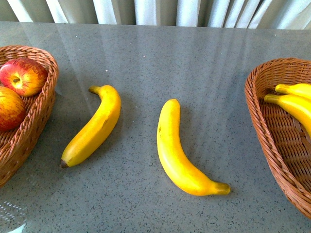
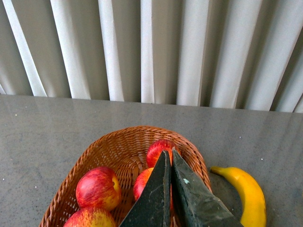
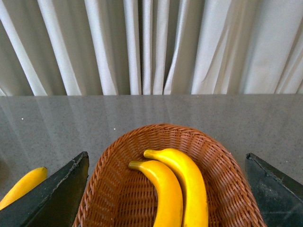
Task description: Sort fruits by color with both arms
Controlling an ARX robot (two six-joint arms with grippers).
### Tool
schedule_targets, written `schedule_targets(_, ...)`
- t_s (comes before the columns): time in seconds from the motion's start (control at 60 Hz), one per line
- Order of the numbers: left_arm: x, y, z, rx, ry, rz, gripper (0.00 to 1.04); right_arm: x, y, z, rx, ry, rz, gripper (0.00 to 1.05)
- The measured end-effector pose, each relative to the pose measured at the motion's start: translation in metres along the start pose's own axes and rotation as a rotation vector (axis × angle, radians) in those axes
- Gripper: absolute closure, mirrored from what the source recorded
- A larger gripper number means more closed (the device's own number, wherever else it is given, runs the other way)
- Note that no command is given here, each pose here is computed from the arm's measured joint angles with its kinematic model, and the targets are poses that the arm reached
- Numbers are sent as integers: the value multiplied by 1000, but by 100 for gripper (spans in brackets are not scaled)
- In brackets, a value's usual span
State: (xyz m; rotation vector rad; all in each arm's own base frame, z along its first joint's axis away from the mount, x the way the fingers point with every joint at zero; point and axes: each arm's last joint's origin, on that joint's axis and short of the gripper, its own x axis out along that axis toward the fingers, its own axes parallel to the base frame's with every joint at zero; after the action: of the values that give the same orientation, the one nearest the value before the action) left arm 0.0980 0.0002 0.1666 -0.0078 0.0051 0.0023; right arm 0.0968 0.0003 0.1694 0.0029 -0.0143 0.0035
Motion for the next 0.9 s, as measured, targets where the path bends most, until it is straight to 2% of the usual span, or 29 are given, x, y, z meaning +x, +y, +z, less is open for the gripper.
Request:
schedule_targets(0.317,0,0,0,0,-1,0,102,0,0,0,0,1,0,9)
schedule_targets(0.834,0,0,0,0,-1,0,11,0,0,0,0,1,0,9)
schedule_targets(0.867,0,0,0,2,-1,0,8,0,0,0,0,1,0,9)
schedule_targets(0.901,0,0,0,3,-2,0,9,0,0,0,0,1,0,9)
